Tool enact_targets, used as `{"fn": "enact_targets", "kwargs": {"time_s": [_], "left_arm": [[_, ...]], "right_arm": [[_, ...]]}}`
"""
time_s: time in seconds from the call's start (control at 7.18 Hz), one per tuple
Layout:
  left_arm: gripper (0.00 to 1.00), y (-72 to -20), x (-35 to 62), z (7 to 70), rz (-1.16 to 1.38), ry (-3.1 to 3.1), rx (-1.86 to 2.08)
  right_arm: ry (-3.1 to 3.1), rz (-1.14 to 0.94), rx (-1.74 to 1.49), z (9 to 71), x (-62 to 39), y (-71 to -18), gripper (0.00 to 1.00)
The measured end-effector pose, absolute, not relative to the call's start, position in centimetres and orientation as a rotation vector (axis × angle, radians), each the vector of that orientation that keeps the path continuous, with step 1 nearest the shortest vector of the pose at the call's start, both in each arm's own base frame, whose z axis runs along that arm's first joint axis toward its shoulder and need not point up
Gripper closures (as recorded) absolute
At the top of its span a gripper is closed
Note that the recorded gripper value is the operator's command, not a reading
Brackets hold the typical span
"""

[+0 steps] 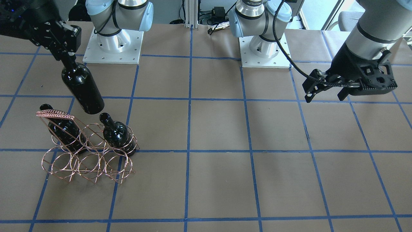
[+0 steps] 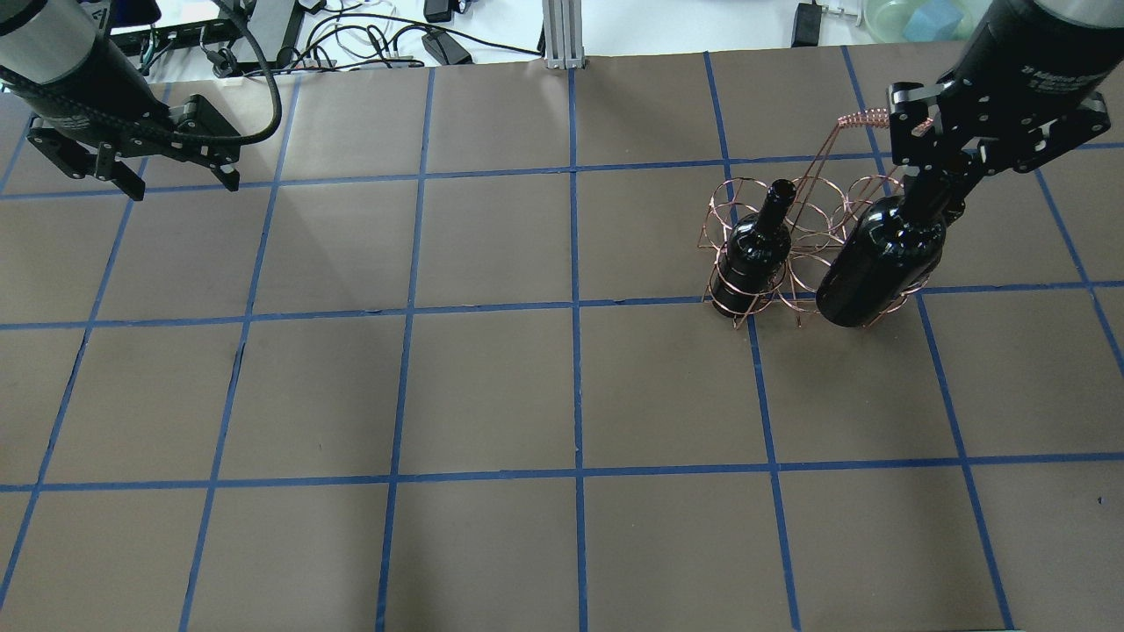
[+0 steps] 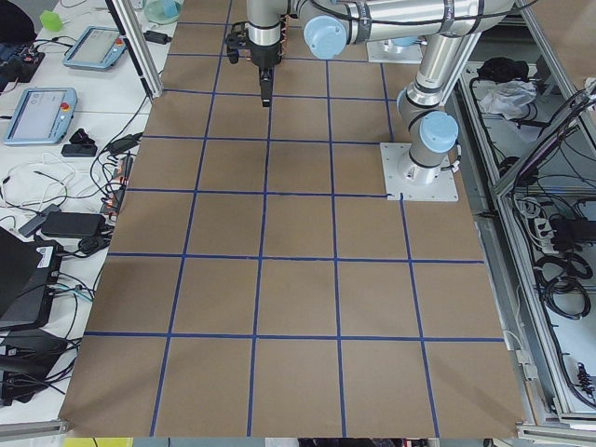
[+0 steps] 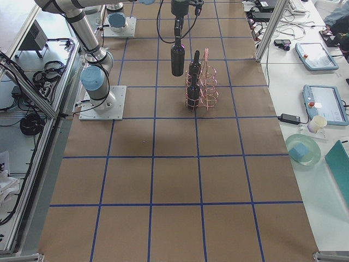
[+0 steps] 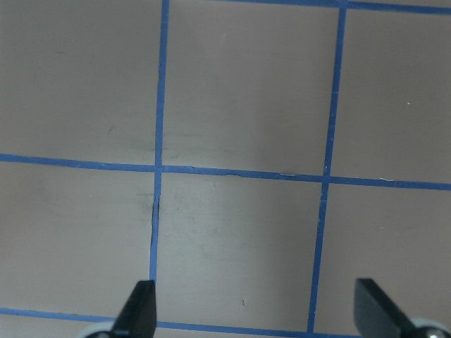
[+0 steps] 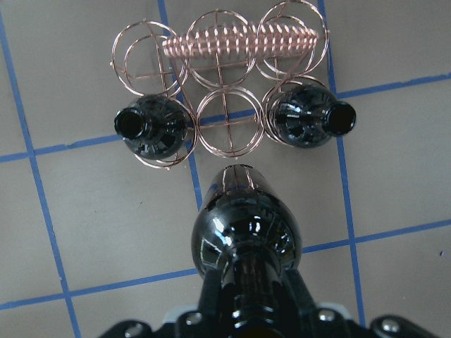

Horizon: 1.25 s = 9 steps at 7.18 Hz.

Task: Place wine into wine basket
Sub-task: 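Lower the bottle with the right gripper into the middle wire slot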

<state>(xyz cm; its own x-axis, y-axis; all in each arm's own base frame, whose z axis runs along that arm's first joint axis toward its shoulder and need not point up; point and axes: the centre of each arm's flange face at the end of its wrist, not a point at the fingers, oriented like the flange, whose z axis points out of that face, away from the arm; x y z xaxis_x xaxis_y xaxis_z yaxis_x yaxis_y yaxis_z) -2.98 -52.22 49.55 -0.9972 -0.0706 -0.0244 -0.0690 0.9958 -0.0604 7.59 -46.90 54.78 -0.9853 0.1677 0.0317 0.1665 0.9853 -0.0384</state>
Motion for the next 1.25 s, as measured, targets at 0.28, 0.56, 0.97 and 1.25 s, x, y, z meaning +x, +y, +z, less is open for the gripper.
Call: {"fn": "enact_targets", "kwargs": {"time_s": [0.28, 0.56, 0.97, 1.25], "left_arm": [[0.00, -50.8, -4.2, 50.9, -0.106, 3.116, -0.078], [0.00, -50.0, -5.1, 51.6, -0.105, 3.115, -0.045], [0.00, -50.0, -5.4, 51.4, -0.098, 3.116, -0.030], [0.00, -50.0, -6.0, 51.2, -0.087, 3.120, -0.010]], "right_arm": [[-3.100, 0.077, -0.259, 52.9, 6.8, -49.9, 0.88], [-3.104, 0.050, -0.256, 51.3, 6.6, -51.5, 0.88], [-3.109, 0.051, -0.259, 50.9, 6.6, -52.3, 0.88], [-3.111, 0.050, -0.262, 50.7, 6.6, -52.6, 0.88]]}}
